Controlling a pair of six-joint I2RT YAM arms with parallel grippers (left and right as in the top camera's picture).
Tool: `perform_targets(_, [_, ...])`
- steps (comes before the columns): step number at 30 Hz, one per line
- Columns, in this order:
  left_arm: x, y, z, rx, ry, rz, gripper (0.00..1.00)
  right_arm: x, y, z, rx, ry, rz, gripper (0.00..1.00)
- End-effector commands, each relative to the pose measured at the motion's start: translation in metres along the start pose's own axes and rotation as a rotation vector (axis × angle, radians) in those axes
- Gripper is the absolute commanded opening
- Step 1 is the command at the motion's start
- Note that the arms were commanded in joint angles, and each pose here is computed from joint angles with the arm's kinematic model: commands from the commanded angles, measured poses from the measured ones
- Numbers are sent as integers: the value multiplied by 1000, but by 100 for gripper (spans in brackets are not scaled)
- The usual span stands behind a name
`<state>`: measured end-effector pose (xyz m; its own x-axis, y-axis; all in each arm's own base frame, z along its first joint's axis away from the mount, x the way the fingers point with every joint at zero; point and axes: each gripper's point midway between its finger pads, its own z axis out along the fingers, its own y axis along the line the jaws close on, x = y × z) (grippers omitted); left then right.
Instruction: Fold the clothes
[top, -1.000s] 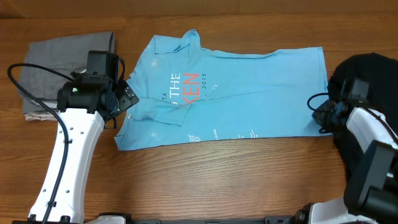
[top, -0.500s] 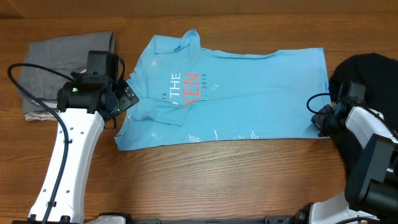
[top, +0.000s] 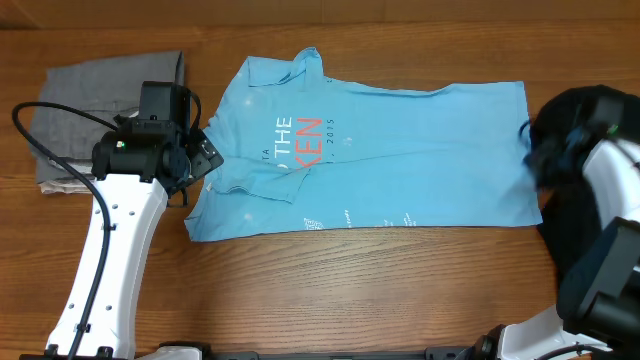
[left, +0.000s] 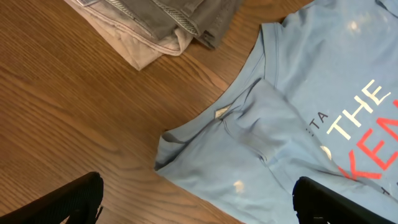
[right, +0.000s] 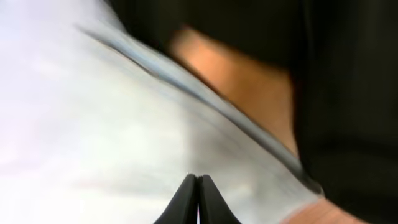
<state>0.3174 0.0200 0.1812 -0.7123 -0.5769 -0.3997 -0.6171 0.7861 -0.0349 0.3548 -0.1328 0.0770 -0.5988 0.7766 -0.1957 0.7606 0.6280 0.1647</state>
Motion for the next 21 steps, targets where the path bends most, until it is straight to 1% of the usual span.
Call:
perform_targets(1, [-3,1,0,-4,-7,-7,100,-50,36,-66,-117,-164,-78,6])
perform_targets(4, [-3,1,0,-4,-7,-7,100,-66,45,-86,-141,-225,-132,4])
perform_targets(8, [-3,1,0,-4,-6,-7,100,-75,42,-79,-139,-233,-118,4])
perform_targets(13, [-3,1,0,-4,-7,-7,100,-76,45,-35,-149,-157,-211,4])
perform_targets(21, [-3,1,0,-4,-6,-7,100,-76,40,40,-124,-63,-196,4])
